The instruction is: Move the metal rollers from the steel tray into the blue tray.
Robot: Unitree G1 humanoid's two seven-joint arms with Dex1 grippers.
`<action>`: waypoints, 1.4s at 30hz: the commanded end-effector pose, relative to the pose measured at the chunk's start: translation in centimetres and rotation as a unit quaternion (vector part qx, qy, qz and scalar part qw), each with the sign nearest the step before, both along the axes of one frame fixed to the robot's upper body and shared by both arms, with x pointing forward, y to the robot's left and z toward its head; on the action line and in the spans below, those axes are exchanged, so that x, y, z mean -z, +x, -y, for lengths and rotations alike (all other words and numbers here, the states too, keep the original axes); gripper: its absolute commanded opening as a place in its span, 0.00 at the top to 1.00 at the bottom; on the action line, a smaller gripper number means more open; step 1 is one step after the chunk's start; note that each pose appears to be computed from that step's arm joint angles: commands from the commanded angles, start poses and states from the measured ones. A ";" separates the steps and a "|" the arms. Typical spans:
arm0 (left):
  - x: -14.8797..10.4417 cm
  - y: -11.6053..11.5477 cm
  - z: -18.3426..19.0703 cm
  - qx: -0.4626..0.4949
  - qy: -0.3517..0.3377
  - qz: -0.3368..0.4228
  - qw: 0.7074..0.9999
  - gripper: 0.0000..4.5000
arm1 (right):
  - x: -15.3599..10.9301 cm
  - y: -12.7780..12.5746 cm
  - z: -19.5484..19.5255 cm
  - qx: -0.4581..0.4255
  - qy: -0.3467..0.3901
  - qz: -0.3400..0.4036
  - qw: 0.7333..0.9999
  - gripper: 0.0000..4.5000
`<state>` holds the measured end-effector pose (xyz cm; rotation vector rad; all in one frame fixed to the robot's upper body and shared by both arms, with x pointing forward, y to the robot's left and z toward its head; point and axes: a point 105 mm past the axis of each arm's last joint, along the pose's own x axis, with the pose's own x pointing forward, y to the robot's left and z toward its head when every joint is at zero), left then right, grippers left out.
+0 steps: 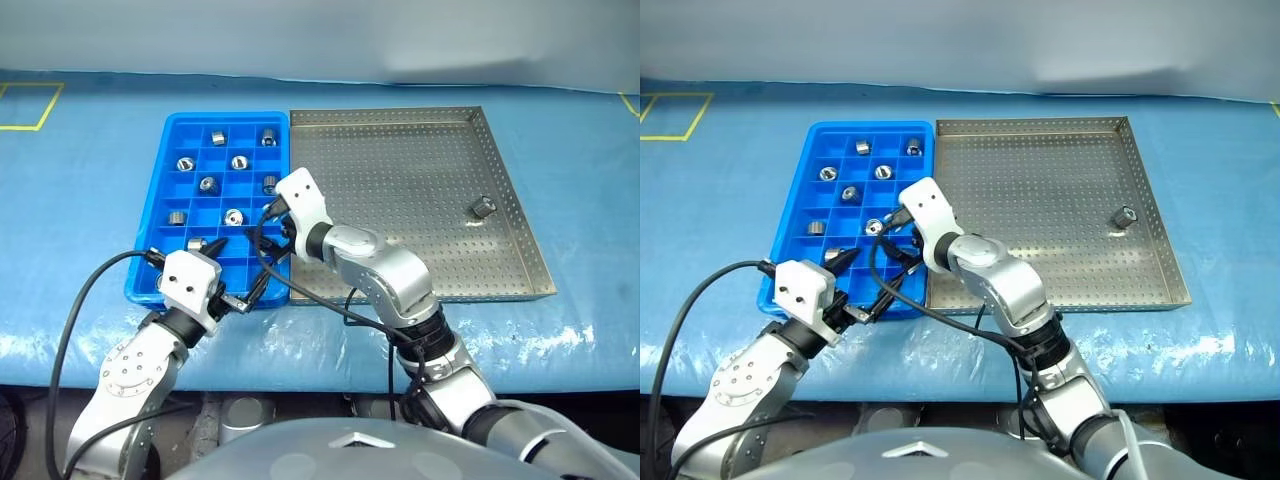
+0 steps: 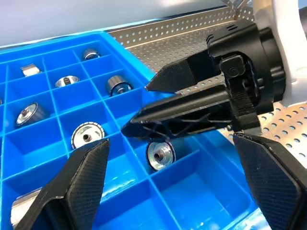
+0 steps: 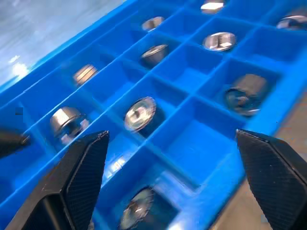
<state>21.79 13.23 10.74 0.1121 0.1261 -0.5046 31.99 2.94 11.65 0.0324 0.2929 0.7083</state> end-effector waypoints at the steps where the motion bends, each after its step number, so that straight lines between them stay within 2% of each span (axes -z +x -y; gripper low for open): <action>1: -0.2 0.1 0.6 0.023 -0.009 0.008 1.000 0.00 | -3.2 2.7 3.5 0.161 0.031 0.080 0.983 0.01; 3: -0.1 0.6 1.1 0.036 -0.012 0.010 0.999 0.00 | -3.5 4.0 6.2 0.264 0.033 0.092 0.960 0.01; 6: -0.1 1.0 1.8 0.055 -0.015 0.013 0.998 0.00 | -2.5 4.8 8.9 0.362 0.041 0.053 0.930 0.01; 11: -0.3 1.8 3.1 0.087 -0.020 0.021 0.996 0.00 | -2.9 5.1 14.0 0.529 0.026 0.099 0.842 0.01; 14: -0.2 2.0 3.5 0.099 -0.018 0.022 0.995 0.00 | -3.2 4.7 15.6 0.593 -0.001 0.139 0.793 0.01; 23: -0.2 2.0 5.9 0.177 -0.003 0.031 0.984 0.00 | -0.7 5.5 17.7 0.698 -0.011 0.076 0.712 0.01; 31: -0.3 1.8 7.1 0.204 -0.007 0.037 0.978 0.00 | -1.1 7.3 18.2 0.733 0.010 0.051 0.678 0.01; 42: -0.3 1.6 7.4 0.204 -0.017 0.033 0.978 0.00 | -0.5 8.3 19.9 0.768 0.015 0.019 0.640 0.01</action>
